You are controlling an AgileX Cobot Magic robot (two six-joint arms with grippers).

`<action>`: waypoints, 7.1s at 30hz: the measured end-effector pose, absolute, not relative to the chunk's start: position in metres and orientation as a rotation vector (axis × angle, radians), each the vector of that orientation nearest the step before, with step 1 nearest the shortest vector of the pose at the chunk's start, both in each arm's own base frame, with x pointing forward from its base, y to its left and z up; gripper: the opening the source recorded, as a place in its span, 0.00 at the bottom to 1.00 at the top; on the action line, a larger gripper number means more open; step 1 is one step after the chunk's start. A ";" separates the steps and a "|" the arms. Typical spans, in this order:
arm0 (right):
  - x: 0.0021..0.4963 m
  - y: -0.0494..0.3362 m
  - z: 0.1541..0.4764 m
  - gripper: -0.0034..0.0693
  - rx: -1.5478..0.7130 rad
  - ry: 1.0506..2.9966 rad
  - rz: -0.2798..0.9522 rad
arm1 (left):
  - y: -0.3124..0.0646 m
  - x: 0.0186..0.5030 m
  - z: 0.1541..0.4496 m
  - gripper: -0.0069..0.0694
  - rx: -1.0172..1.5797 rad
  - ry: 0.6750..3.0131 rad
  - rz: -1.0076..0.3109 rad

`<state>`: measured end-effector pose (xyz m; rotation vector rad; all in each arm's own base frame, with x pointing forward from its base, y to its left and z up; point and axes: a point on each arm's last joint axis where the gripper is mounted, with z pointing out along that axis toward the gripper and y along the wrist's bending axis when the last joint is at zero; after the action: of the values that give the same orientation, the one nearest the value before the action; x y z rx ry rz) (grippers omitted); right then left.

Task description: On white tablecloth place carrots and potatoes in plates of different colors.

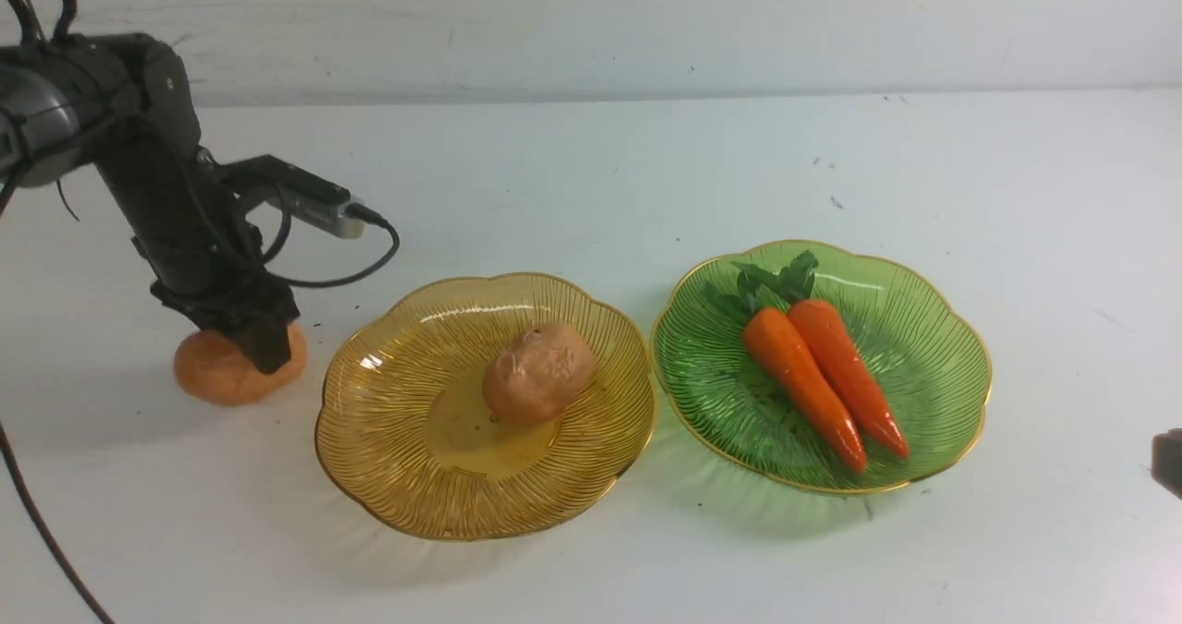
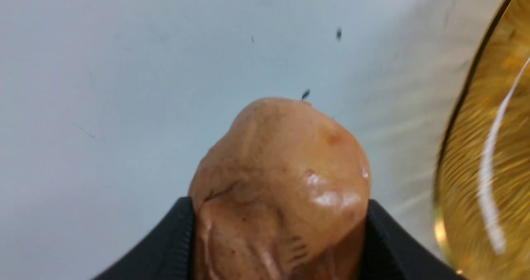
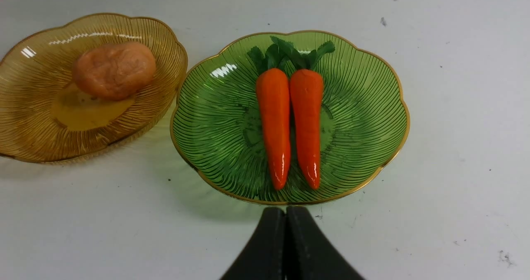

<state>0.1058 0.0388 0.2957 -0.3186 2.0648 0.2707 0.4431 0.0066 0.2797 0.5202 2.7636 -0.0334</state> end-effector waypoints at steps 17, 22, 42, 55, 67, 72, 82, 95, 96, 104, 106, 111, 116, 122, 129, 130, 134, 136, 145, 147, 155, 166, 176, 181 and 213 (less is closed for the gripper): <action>0.106 0.039 0.296 0.03 -0.318 2.065 0.272 | -0.109 0.401 0.249 0.60 0.533 2.918 -0.438; 0.106 0.039 0.296 0.03 -0.318 2.065 0.272 | -0.122 0.402 0.231 0.68 0.574 2.967 -0.378; 0.081 0.034 0.325 0.03 -0.374 2.160 0.273 | -0.115 0.393 0.270 0.55 0.455 2.901 -0.295; 0.054 0.021 0.274 0.03 -0.272 1.725 0.267 | -0.111 0.376 0.312 0.09 0.559 2.776 -0.278; 0.060 0.021 0.268 0.03 -0.249 1.647 0.263 | -0.111 0.376 0.312 0.09 0.563 2.775 -0.277; 0.060 0.021 0.268 0.03 -0.249 1.644 0.262 | -0.111 0.376 0.312 0.09 0.564 2.775 -0.277; 0.060 0.021 0.263 0.03 -0.252 1.646 0.256 | -0.111 0.376 0.312 0.09 0.569 2.774 -0.276; 0.054 0.008 0.187 0.03 -0.192 1.735 0.042 | -0.111 0.376 0.312 0.09 0.573 2.772 -0.275; 0.054 0.007 0.184 0.03 -0.182 1.748 0.032 | -0.111 0.376 0.312 0.09 0.573 2.772 -0.275; 0.055 0.005 0.179 0.03 -0.151 1.780 0.004 | -0.110 0.372 0.319 0.09 0.573 2.754 -0.274; 0.055 0.005 0.179 0.03 -0.150 1.780 0.004 | -0.109 0.370 0.323 0.09 0.570 2.746 -0.274; 0.055 0.005 0.179 0.03 -0.150 1.781 0.004 | -0.106 0.358 0.344 0.09 0.557 2.692 -0.273; 0.055 0.005 0.179 0.03 -0.151 1.781 0.003 | -0.093 0.305 0.386 0.09 0.543 2.592 -0.274; 0.055 0.005 0.179 0.03 -0.151 1.781 0.003 | -0.075 0.232 0.387 0.09 0.543 2.585 -0.273; 0.055 0.005 0.179 0.03 -0.151 1.781 0.003 | -0.050 0.132 0.350 0.09 0.563 2.502 -0.271; 0.055 0.005 0.179 0.03 -0.151 1.781 0.003 | -0.047 0.120 0.342 0.09 0.550 2.446 -0.277; 0.055 0.005 0.178 0.03 -0.151 1.782 0.003 | -0.039 0.084 0.314 0.09 0.469 2.191 -0.309; 0.055 0.005 0.178 0.03 -0.151 1.782 0.003 | -0.036 0.073 0.304 0.09 0.438 2.073 -0.301; 0.055 0.005 0.178 0.03 -0.151 1.782 0.003 | -0.028 0.049 0.295 0.09 0.280 1.719 -0.370; 0.055 0.005 0.178 0.03 -0.151 1.782 0.003 | -0.028 0.049 0.295 0.09 0.277 1.716 -0.373; 0.055 0.005 0.178 0.03 -0.151 1.782 0.003 | -0.028 0.050 0.293 0.09 0.282 1.721 -0.361; 0.055 0.005 0.178 0.03 -0.151 1.782 0.003 | -0.007 0.050 0.188 0.09 0.133 1.862 -0.085; 0.055 0.005 0.178 0.03 -0.151 1.782 0.003 | -0.005 0.051 0.170 0.09 0.088 1.901 -0.080; 0.055 0.005 0.178 0.03 -0.151 1.782 0.003 | -0.005 0.051 0.170 0.09 0.089 1.901 -0.080; 0.055 0.005 0.178 0.03 -0.151 1.782 0.003 | -0.005 0.051 0.170 0.09 0.091 1.900 -0.078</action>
<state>0.0545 0.0047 0.1785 -0.1507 1.7822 0.0028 0.0512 -0.0054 0.1697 0.0913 1.8998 -0.0780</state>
